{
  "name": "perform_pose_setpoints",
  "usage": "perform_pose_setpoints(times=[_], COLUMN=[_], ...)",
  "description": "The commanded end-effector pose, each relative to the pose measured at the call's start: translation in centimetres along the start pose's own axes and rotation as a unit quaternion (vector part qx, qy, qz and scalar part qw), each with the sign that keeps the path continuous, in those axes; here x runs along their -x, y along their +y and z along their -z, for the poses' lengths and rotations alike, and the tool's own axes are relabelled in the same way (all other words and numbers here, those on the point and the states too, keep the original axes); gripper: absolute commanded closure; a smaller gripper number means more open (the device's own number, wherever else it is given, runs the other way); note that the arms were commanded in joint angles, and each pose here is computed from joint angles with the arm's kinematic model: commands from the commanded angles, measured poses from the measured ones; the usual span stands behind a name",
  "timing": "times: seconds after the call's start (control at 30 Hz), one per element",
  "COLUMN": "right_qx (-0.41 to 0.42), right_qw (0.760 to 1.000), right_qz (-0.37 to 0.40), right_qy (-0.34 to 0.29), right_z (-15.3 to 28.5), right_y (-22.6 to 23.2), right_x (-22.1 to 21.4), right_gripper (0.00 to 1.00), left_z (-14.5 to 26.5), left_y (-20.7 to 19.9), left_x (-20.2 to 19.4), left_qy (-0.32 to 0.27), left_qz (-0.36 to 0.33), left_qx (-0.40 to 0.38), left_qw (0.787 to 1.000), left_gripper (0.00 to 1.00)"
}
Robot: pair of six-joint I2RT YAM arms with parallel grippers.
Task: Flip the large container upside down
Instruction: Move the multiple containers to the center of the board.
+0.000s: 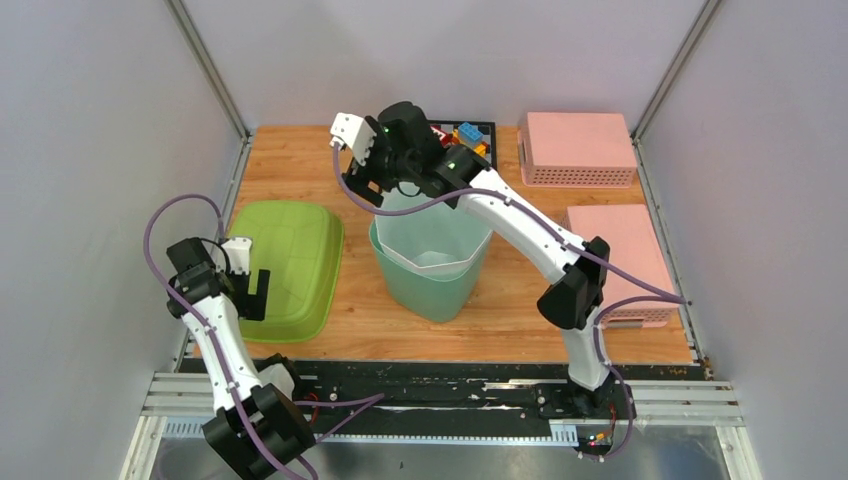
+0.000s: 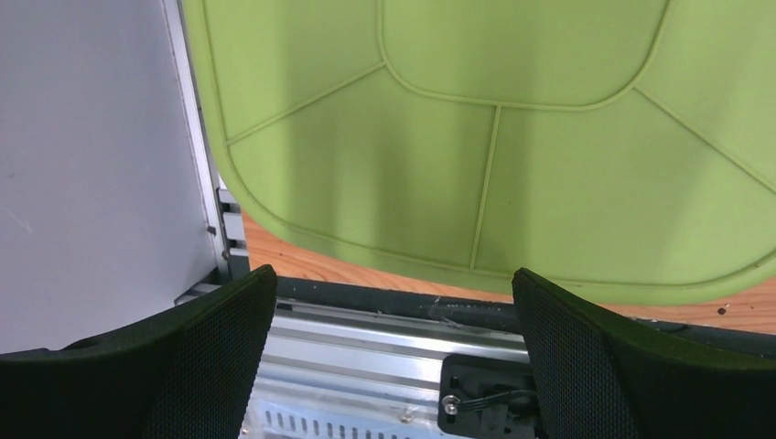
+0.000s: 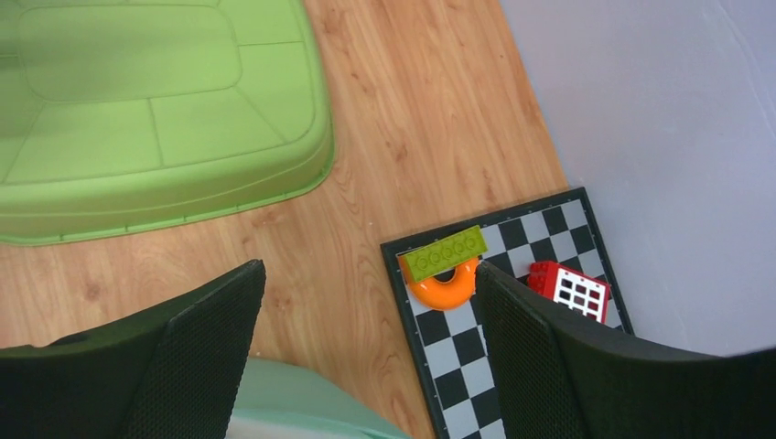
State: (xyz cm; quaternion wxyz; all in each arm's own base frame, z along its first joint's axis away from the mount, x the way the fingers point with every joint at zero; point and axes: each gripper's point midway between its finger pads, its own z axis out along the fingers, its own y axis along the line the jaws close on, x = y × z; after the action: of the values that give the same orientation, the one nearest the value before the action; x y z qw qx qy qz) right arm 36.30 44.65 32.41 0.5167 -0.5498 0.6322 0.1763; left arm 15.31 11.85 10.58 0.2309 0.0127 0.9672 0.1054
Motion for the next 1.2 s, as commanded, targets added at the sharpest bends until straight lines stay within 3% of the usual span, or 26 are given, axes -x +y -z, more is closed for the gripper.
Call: perform_pose_setpoints(times=[0.0, 0.33, 0.5, 0.8, 1.0, 1.17], right_qx=[0.016, -0.017, -0.033, -0.053, -0.065, -0.071], right_qw=[0.999, 0.994, 0.993, 0.991, 0.992, 0.994], right_qz=[-0.001, 0.026, 0.029, 0.046, 0.046, 0.038], right_qy=[0.039, 0.101, 0.106, 0.115, 0.093, 0.070], right_z=[1.0, 6.1, 8.4, 11.9, 12.7, 13.2], right_y=[2.2, 2.3, 1.8, 1.3, 0.5, 0.1], right_x=[-1.7, -6.1, -6.7, -6.7, -4.7, -2.9], right_gripper=[0.13, 0.13, 0.12, 0.13, 0.12, 0.12], left_z=[-0.5, -1.9, -3.3, -1.5, 1.0, 0.0], left_y=[-0.1, -0.2, -0.2, 2.0, 2.5, 1.9], left_x=[1.6, 4.2, 4.3, 5.2, 2.2, -0.2], left_qy=[-0.032, -0.069, -0.059, -0.068, -0.013, 0.035], left_qz=[-0.005, -0.013, -0.008, 0.009, 0.006, 0.009], left_qx=[-0.018, -0.054, -0.066, -0.002, 0.040, 0.021], left_qw=[0.999, 0.996, 0.996, 0.998, 0.999, 0.999], left_gripper=[0.00, 0.00, 0.00, 0.00, 0.00, 0.00])
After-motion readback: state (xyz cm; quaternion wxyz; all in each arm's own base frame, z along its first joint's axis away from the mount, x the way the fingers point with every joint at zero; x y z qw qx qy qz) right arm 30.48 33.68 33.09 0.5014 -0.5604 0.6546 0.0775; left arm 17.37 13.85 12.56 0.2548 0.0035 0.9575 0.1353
